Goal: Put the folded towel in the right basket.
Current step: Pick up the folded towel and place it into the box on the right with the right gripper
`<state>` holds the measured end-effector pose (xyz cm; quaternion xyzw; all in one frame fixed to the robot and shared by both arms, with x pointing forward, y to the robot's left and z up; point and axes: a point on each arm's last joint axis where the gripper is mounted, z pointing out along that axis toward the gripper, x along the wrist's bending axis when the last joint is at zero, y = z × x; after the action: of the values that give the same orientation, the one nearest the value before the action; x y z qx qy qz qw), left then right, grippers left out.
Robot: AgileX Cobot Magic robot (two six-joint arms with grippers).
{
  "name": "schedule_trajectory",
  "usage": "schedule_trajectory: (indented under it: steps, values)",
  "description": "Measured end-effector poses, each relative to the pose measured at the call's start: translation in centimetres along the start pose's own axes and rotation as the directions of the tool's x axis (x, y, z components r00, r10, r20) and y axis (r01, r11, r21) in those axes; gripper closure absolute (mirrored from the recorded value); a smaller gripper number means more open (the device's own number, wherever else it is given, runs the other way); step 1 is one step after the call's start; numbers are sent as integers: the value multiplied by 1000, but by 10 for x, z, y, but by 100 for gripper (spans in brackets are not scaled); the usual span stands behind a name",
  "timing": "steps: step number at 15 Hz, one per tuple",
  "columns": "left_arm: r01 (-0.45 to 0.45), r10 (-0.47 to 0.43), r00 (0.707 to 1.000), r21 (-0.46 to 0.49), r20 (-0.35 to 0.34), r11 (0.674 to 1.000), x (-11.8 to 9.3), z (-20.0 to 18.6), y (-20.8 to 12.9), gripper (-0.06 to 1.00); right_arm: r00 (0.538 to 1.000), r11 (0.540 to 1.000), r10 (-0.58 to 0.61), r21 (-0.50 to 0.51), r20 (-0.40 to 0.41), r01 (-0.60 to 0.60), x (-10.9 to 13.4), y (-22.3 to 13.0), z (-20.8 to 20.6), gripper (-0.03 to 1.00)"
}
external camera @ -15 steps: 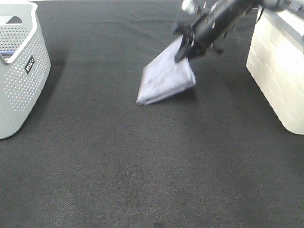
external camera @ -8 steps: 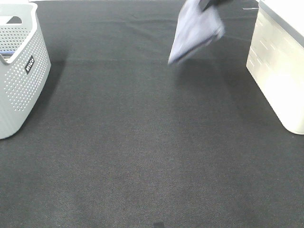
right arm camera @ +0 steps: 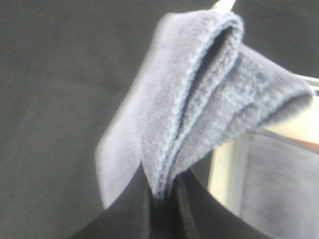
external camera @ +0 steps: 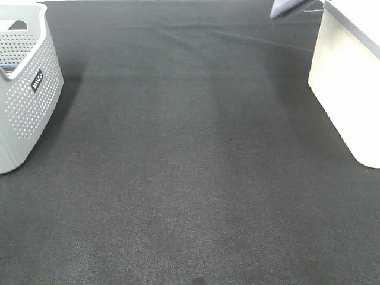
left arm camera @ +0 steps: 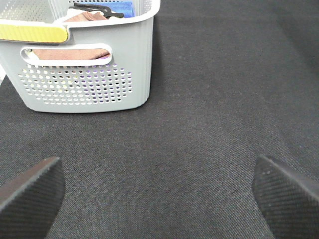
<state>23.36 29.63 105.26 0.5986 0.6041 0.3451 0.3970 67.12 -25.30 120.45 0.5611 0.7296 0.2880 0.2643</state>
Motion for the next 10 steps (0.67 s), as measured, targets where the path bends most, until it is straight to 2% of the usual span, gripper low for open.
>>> schedule_trajectory:
  steps: [2, 3, 4, 5, 6, 7, 8, 9, 10]
  values:
    - [0, 0, 1000, 0, 0, 1000, 0, 0, 0, -2, 996, 997, 77, -18, 49, -77, -39, -5, -12, 90]
    - [0, 0, 1000, 0, 0, 1000, 0, 0, 0, -2, 996, 997, 77, -18, 49, -77, -39, -5, -12, 90]
    - [0, 0, 1000, 0, 0, 1000, 0, 0, 0, -2, 991, 993, 118, -24, 67, -117, -57, -8, -16, 90]
    - [0, 0, 1000, 0, 0, 1000, 0, 0, 0, -2, 974, 978, 209, -19, 89, -208, -95, -22, -20, 90]
    - [0, 0, 1000, 0, 0, 1000, 0, 0, 0, -2, 962, 967, 255, 0, 101, -256, -113, -32, -18, 90]
    - [0, 0, 1000, 0, 0, 1000, 0, 0, 0, -2, 950, 954, 292, 32, 109, -297, -126, -44, -13, 90]
    - [0, 0, 1000, 0, 0, 1000, 0, 0, 0, -2, 950, 954, 292, 32, 109, -297, -126, -44, -13, 90]
    - [0, 0, 1000, 0, 0, 1000, 0, 0, 0, -2, 927, 924, 356, 102, 117, -368, -146, -68, 1, 90]
    - [0, 0, 1000, 0, 0, 1000, 0, 0, 0, -2, 927, 924, 356, 102, 117, -368, -146, -68, 1, 90]
